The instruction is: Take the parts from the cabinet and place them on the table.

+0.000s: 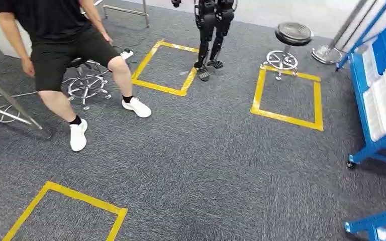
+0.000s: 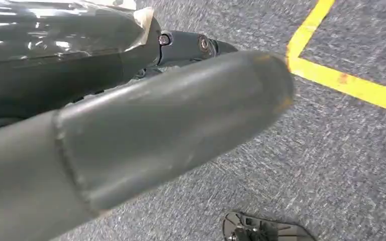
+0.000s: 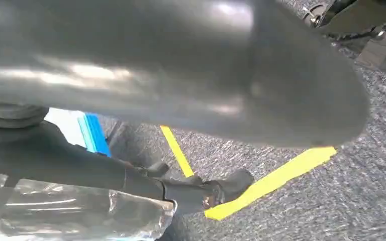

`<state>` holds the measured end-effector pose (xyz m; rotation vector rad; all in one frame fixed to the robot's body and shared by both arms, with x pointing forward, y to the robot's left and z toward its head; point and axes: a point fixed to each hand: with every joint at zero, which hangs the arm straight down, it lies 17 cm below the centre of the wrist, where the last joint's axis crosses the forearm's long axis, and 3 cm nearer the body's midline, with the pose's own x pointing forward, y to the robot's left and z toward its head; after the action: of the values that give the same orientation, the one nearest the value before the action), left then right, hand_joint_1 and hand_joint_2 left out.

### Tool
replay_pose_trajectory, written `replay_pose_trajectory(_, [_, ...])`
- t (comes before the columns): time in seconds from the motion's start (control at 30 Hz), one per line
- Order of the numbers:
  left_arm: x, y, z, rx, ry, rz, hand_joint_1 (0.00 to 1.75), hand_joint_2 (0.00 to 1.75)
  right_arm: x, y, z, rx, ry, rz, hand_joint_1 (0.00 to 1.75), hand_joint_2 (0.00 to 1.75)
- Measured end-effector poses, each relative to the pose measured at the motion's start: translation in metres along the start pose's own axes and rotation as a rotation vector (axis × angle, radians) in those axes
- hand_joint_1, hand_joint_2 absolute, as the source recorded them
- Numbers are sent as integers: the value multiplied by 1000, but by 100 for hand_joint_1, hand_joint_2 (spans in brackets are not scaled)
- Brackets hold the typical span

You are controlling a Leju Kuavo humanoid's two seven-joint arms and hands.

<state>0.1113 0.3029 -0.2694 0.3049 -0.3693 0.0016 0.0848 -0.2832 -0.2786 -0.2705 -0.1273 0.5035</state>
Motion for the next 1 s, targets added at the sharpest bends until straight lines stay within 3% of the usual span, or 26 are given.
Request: replay_pose_trajectory(1.0, [-6,-7,3,-5,16,-13,0,0,-8,5,1,11,23,-8,0,0])
